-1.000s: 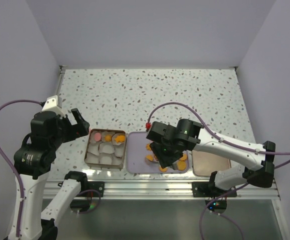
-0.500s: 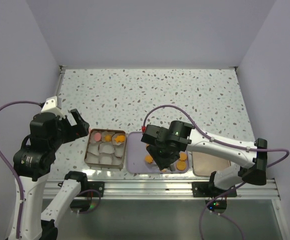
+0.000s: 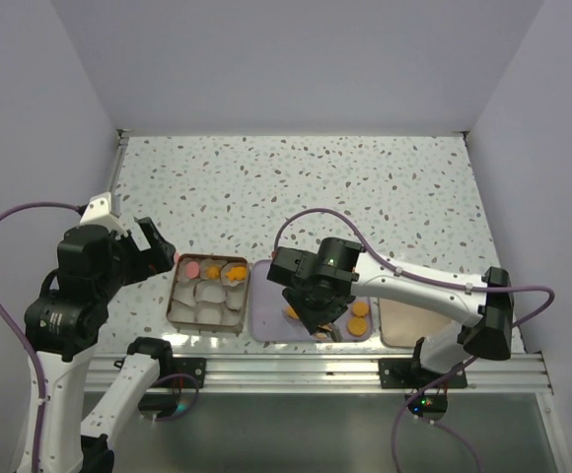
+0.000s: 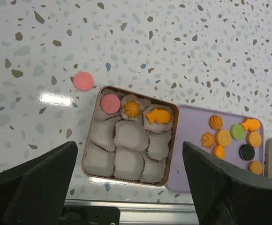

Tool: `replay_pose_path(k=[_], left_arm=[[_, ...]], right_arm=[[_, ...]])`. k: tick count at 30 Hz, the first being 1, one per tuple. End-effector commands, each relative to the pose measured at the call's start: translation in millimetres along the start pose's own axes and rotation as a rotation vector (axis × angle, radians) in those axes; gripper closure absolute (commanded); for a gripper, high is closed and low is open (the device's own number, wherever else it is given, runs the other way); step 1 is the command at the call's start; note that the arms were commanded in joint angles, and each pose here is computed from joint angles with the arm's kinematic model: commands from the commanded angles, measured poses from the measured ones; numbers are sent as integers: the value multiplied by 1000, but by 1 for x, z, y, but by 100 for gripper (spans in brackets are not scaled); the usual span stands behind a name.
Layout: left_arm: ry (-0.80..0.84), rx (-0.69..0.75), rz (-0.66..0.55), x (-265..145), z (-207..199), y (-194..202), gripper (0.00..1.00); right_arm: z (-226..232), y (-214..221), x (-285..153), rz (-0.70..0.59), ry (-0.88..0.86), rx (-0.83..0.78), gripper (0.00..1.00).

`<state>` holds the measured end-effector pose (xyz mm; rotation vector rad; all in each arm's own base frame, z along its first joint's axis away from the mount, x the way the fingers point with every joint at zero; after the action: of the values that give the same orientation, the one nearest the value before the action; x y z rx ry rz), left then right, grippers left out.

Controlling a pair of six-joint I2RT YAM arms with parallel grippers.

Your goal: Pack the cookies

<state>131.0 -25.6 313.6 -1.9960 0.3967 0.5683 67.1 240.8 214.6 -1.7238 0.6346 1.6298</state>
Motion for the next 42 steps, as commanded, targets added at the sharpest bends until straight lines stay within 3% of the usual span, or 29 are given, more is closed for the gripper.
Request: replay_pose_path(k=[1,8,17,24,30,42], left_arm=[[15,-8,-14,-5,-2,-1,0],[14,-10,-20,-7,-2,-3,0],[8,-1,-99,-27,-7,-27,0],[-27,-7,-150,-42,-1,-32,0],[-42,-17,-180,-56,7,-29,0],[-65,-25,-194,-66,14,-25,0]], right_arm=[[-1,-5,-12,-24,14,-15,55],[2,-12,-22,-55,7,-14,72],[21,-67,-71,-239,-40,1,72],[71,-125,-89,-337,-233,-23,72],[105,-157,-72,-343,-357,-43,72],[126,-179,-26,-287,-373,-76,71]])
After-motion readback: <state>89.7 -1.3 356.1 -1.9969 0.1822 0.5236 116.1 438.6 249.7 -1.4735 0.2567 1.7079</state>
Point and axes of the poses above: each gripper's point midway between its finger pads, its own x axis out along the fingers, its own z axis along the line the jaws close on, y = z × x, the point moved 5 cm from there along -x, back along the fingers, and after that the axes turned 8 degrees about -x, right-handed, at the moved point
